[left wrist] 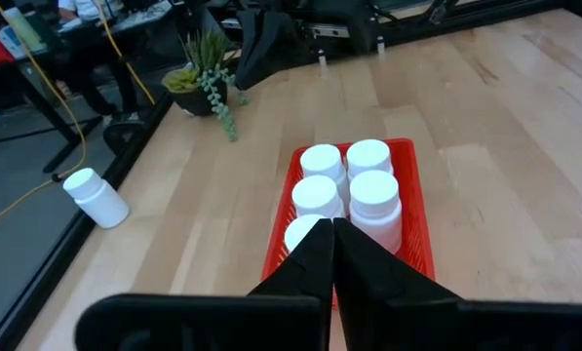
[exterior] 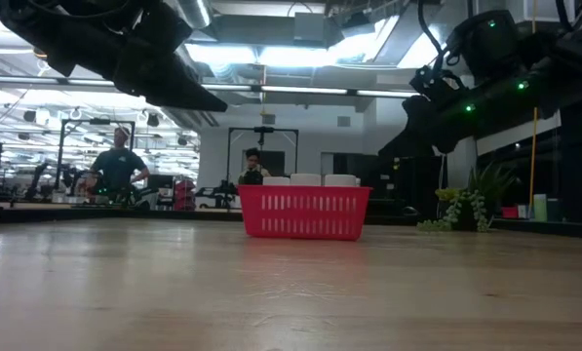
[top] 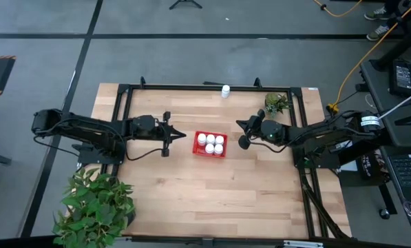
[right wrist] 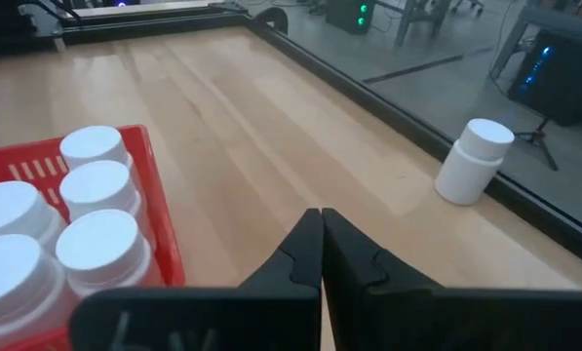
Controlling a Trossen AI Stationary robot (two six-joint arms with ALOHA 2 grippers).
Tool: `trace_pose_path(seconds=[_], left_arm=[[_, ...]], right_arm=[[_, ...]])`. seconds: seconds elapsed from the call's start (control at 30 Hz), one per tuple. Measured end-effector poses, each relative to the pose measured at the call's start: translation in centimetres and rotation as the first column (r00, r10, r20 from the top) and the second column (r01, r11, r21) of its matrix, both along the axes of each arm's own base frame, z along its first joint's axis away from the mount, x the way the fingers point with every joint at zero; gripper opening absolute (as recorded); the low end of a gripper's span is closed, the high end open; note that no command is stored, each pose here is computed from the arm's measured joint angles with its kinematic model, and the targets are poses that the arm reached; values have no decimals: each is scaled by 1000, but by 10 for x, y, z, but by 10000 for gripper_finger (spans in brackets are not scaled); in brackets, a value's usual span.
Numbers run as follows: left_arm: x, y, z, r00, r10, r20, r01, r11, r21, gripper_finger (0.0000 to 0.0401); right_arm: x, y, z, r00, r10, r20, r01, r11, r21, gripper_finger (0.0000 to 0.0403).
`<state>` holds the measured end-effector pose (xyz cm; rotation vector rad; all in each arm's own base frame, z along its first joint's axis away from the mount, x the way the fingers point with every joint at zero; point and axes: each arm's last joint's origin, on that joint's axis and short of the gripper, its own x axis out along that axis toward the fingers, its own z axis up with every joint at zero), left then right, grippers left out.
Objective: Pick and place pill bottles into a basket
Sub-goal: Put the white pill bottle into the red basket
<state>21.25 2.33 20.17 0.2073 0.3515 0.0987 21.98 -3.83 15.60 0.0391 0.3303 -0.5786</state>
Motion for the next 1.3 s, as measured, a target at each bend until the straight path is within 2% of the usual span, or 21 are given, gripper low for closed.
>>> trace_pose_path(seconds=[0.5, 0.63, 0.87, 1.0, 1.13, 1.3], left_arm=[[0, 0, 0, 1000, 0, 0, 0, 1000, 0, 10], [0, 0, 0, 1000, 15, 0, -15, 1000, 6, 8], [-1, 3, 0, 995, 101, 2, -101, 994, 36, 16], [0, 3, 0, 995, 99, 2, -99, 994, 35, 17], [0, 3, 1, 995, 99, 3, -99, 994, 35, 16], [0, 3, 1, 995, 99, 7, -100, 995, 32, 21]], right_arm=[[0, 0, 0, 1000, -6, 12, 6, 1000, 15, 4], [1, 0, 3, 1000, 5, 24, -4, 1000, -17, 20], [0, -12, 6, 999, -41, 34, 42, 998, -43, 87], [-2, -22, 7, 996, -81, 37, 83, 995, -49, 141], [-3, -33, 9, 993, -88, 76, 89, 996, 3, 195], [5, -52, 20, 996, -69, 57, 66, 997, 43, 246]])
